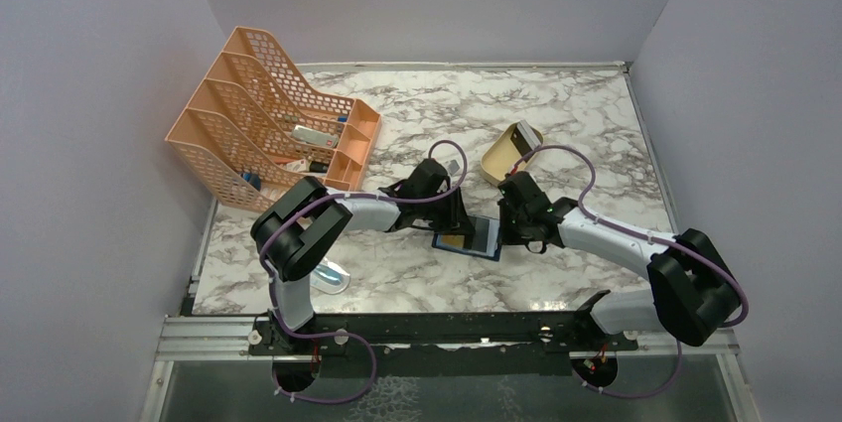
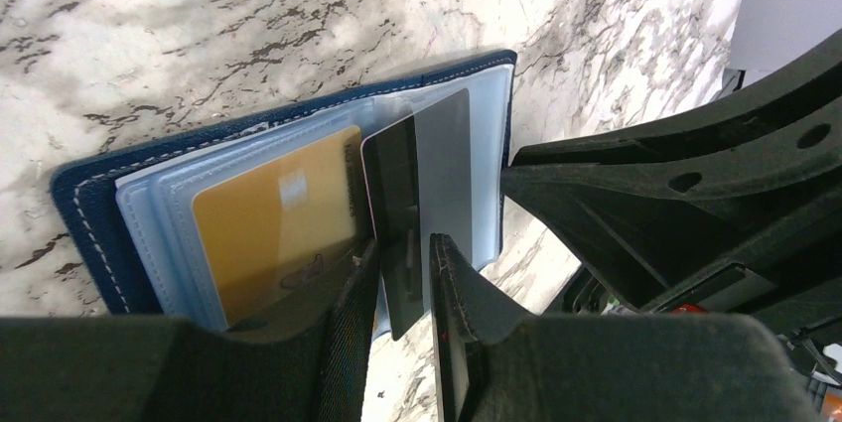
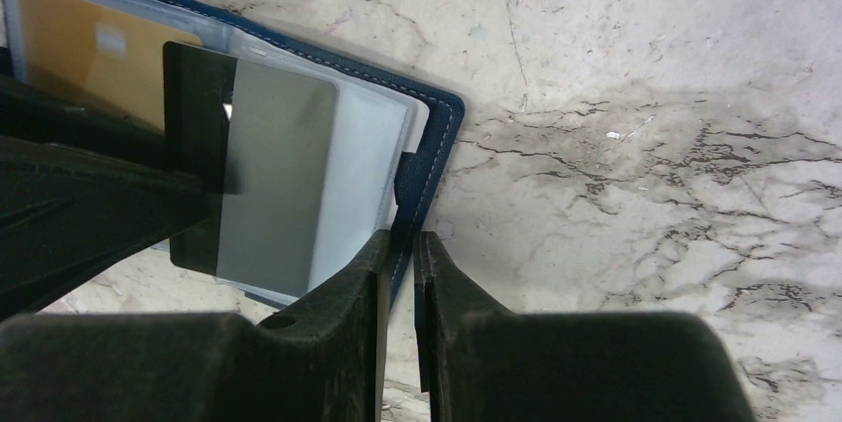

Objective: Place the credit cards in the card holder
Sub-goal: Insert the credit card into the card holder.

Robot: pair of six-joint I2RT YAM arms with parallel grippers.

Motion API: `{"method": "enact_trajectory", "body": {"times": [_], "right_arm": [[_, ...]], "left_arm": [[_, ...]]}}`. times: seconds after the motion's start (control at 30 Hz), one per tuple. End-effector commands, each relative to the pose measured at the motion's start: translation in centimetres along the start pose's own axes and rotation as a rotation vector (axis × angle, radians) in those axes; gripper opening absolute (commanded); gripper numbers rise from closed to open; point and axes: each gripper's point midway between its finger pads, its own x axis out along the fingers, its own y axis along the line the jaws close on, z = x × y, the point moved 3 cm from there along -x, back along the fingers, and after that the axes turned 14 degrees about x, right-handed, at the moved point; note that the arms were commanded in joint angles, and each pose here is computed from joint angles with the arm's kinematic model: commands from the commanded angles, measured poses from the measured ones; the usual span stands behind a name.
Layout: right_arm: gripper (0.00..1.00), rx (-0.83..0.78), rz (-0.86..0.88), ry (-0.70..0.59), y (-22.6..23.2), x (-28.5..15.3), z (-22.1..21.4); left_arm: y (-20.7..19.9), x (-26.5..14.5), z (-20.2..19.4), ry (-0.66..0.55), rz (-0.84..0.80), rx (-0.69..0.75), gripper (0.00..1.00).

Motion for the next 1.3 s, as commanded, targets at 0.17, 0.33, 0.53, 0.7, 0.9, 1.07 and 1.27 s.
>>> {"method": "enact_trajectory", "body": {"times": [0.17,0.33,0.53,0.7,0.9,1.07,1.27], "right_arm": [[0.14,0.007,0.016,-0.029,0.3,0.5,0.3],[0.14,0.006,0.02,-0.035,0.3,0.5,0.3],[0.14,-0.006,0.009,-0.058,0.3,0.2,1.0],[0.19,0.003,0.031,-0.077,1.1,-1.1,1.8],[0.23,0.019,0.08,-0.093,2.3,-3.0,2.7],[0.23,0.026,0.145,-0.095,3.6,-4.0,3.3],[0.24,0.042,0.249,-0.092,5.4,-4.8,3.6]], "left_arm": [[-0.9,1.4,-0.2,0.017,-0.009,0.071,0.27],[-1.4,1.8,0.5,0.001,-0.006,0.111,0.27],[-1.0,1.3,0.8,-0.012,0.042,0.138,0.34],[-0.9,0.4,0.9,-0.027,0.076,0.126,0.4],[-0.8,-0.8,1.1,-0.046,0.117,0.109,0.44],[-0.7,-2.1,1.8,-0.07,0.148,0.102,0.45],[0.7,-4.2,2.7,-0.098,0.247,0.109,0.45]]}}
